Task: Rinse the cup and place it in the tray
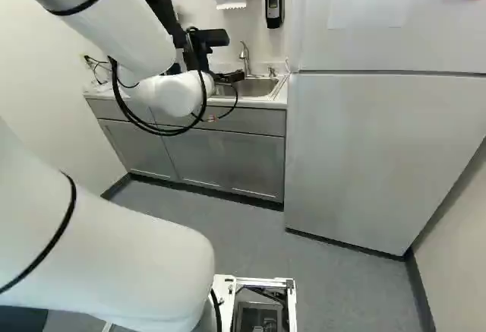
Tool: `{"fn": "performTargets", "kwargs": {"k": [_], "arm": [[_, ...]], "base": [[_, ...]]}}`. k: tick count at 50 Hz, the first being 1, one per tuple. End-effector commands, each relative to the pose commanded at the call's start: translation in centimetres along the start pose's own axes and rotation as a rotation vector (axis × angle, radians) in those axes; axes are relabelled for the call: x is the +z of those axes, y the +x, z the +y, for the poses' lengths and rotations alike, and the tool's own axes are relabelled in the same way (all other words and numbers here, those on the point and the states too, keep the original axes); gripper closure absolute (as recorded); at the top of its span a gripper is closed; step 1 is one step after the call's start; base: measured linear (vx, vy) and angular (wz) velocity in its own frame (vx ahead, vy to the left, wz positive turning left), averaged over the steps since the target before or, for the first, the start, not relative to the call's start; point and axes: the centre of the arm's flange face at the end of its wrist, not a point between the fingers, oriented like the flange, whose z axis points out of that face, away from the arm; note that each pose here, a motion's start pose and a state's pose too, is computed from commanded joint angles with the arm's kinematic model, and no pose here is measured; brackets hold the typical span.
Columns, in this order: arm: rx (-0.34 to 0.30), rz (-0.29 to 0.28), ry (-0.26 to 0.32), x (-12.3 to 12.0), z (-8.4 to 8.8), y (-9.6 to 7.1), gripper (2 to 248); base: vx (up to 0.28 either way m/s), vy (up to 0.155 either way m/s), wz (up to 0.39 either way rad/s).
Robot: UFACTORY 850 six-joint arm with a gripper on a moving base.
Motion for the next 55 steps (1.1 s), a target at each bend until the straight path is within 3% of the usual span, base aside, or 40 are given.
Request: {"fn": "performTargets", "kwargs": {"k": [31,55], "arm": [[0.0,0.001,0.0,1.4,0.0,3.0,3],[0.0,0.033,0.0,2.4,0.0,5.6,3]], "base": [[0.0,0.0,0.0],[0.0,0.0,0.0]]}}
